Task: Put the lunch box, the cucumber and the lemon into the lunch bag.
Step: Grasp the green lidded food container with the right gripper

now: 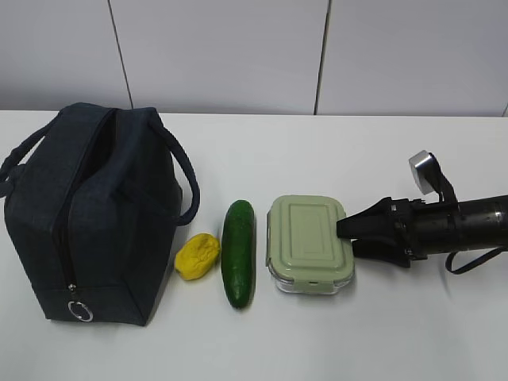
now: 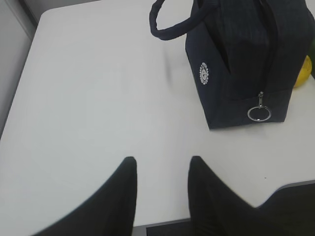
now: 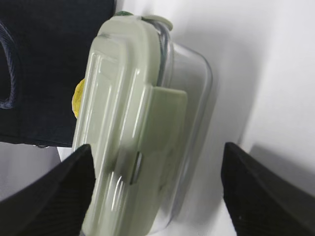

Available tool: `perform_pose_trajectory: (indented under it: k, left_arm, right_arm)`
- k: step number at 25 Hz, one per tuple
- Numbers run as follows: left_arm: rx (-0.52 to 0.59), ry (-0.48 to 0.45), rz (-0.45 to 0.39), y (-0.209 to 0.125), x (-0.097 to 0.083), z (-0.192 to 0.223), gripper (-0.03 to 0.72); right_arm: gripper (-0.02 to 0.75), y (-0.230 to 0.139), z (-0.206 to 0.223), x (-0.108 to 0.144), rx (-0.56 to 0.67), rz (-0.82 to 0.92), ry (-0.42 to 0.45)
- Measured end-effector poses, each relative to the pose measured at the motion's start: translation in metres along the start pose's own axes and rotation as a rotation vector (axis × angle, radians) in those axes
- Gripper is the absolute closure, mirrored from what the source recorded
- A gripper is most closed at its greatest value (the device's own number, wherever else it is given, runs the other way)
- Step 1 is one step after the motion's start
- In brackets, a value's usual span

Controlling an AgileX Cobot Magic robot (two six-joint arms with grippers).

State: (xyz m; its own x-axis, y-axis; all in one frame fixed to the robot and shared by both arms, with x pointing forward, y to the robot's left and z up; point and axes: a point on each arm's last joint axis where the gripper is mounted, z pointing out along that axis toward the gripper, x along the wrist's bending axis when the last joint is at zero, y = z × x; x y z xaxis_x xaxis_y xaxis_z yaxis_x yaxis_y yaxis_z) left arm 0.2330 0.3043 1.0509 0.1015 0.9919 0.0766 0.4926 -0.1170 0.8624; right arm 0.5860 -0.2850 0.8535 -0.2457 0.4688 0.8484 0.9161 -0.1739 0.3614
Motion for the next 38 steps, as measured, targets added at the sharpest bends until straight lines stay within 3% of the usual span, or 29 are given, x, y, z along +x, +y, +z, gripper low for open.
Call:
perform_pose_trajectory:
  k: [12, 23, 29, 34, 38]
  left_arm:
    - [0.0, 0.0, 0.0, 0.0, 0.0, 0.0, 0.45]
    - [0.0, 0.0, 0.0, 0.0, 0.0, 0.0, 0.45]
    - [0.0, 0.0, 0.0, 0.0, 0.0, 0.0, 0.45]
    - [0.0, 0.0, 0.0, 0.0, 0.0, 0.0, 0.45]
    - [0.0, 0.0, 0.0, 0.0, 0.0, 0.0, 0.45]
  right_arm:
    - [0.136, 0.006, 0.034, 0.015, 0.07, -0.08, 0.041]
    - [0.146, 0.002, 0.042, 0.008, 0.073, -0.034, 0.072]
    - [0.227, 0.001, 0.042, 0.008, 0.077, -0.036, 0.072]
    - [0.339, 0.0, 0.042, 0.009, 0.088, -0.029, 0.089]
    - [0.363, -0.003, 0.042, 0.009, 0.119, -0.039, 0.098]
